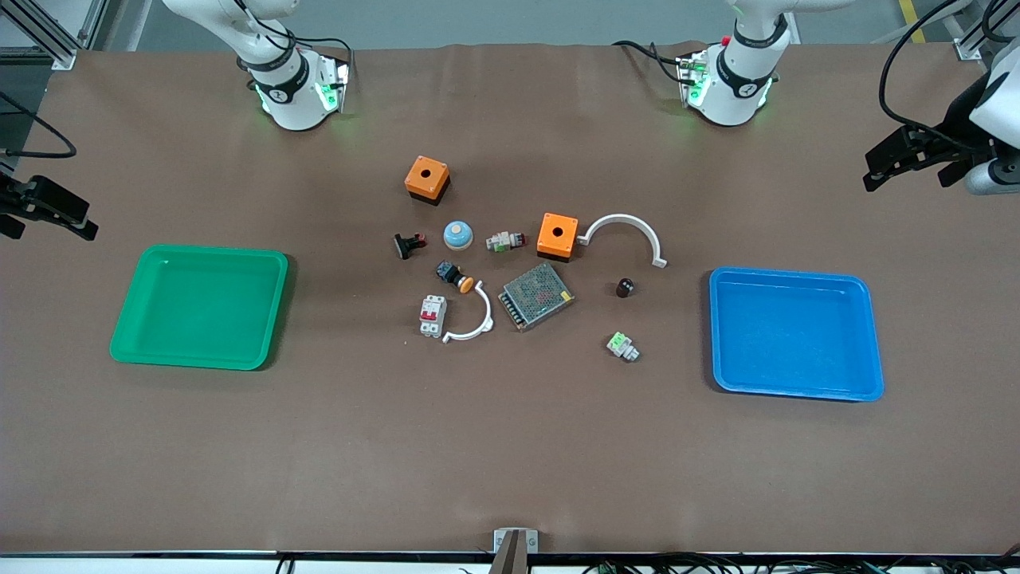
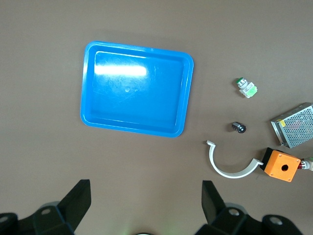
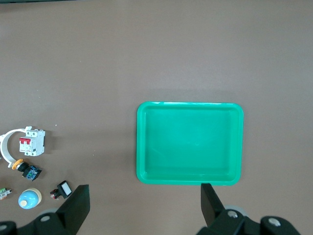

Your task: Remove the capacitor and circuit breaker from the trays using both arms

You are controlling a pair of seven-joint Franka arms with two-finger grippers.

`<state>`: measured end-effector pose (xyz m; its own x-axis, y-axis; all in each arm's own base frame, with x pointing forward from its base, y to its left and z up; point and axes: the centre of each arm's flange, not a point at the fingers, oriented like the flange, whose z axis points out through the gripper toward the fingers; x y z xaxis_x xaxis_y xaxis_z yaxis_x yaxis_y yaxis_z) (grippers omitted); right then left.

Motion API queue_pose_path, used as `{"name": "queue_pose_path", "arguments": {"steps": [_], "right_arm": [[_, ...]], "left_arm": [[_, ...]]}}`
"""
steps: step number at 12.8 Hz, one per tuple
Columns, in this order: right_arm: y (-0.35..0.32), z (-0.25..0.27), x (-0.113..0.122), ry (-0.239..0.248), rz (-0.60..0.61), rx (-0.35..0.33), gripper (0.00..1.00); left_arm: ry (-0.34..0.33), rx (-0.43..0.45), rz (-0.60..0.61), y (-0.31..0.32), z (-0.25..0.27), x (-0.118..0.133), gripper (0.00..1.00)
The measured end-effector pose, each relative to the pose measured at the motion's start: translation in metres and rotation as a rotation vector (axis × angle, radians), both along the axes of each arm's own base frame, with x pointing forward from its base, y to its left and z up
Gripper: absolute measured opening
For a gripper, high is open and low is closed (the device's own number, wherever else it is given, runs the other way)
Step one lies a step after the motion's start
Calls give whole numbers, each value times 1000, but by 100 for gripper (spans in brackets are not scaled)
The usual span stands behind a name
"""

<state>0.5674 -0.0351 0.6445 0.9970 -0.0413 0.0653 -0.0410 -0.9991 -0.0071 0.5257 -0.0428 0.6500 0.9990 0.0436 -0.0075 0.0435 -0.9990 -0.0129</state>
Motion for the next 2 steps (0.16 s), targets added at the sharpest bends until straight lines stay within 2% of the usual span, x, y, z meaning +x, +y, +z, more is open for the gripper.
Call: {"name": "queue_pose_path", "arguments": {"steps": [2], "right_arm": [[0, 0, 0, 0, 0, 0, 100]], "left_arm": [[7, 2, -1, 0, -4, 2, 100]]}}
